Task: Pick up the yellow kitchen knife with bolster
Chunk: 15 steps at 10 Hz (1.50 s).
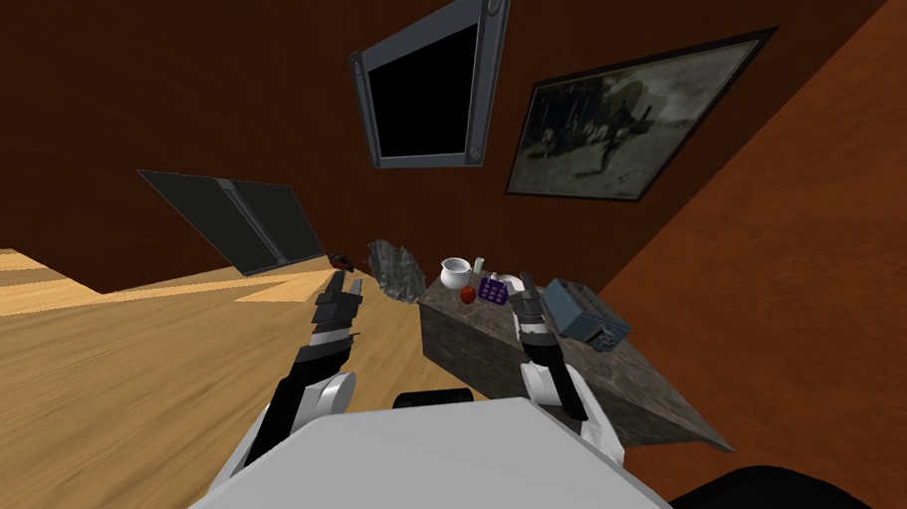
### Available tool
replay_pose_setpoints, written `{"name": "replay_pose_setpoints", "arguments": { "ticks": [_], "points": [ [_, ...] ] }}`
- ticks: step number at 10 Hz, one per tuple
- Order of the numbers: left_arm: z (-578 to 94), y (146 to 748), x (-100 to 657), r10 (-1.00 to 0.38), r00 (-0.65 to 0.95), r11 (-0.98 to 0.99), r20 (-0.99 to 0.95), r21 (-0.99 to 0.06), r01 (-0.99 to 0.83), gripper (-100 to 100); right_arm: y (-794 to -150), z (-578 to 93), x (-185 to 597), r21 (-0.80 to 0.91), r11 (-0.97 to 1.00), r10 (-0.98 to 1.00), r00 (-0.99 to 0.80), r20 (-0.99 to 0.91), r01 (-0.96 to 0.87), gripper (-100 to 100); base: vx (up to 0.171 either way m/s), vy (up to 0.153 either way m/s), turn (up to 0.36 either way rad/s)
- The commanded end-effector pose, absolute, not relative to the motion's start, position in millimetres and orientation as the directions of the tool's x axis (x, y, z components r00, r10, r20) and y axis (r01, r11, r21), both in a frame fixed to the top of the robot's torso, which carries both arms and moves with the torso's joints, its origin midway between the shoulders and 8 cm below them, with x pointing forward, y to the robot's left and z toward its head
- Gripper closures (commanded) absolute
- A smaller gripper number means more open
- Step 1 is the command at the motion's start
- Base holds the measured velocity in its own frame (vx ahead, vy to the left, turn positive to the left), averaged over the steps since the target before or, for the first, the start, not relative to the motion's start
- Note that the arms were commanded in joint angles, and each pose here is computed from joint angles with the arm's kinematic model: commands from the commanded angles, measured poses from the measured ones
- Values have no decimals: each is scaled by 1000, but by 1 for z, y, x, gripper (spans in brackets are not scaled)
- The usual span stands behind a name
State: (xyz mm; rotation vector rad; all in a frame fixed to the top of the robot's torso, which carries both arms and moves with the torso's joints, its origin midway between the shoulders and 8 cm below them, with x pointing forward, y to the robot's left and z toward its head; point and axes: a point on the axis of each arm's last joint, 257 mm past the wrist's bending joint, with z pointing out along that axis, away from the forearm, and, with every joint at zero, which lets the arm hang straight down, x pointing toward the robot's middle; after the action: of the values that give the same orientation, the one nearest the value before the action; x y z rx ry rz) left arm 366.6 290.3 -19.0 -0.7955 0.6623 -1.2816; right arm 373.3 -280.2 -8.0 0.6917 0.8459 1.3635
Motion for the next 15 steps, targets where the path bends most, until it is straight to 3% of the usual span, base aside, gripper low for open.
{"name": "replay_pose_setpoints", "arguments": {
  "ticks": [1, 15],
  "points": [
    [-19, 290, 367, -985, 174, 97, 4, -818, 567, 0, -287, -15, 382, 850, 102, 993, 8, -114, -516, -100, 2, 24, 27],
    [-19, 290, 367, -985, 174, 97, 4, -818, 567, 0, -424, -123, 428, 991, 66, 988, 145, -49, -116, -100, 9, 33, 55]
  ]
}}
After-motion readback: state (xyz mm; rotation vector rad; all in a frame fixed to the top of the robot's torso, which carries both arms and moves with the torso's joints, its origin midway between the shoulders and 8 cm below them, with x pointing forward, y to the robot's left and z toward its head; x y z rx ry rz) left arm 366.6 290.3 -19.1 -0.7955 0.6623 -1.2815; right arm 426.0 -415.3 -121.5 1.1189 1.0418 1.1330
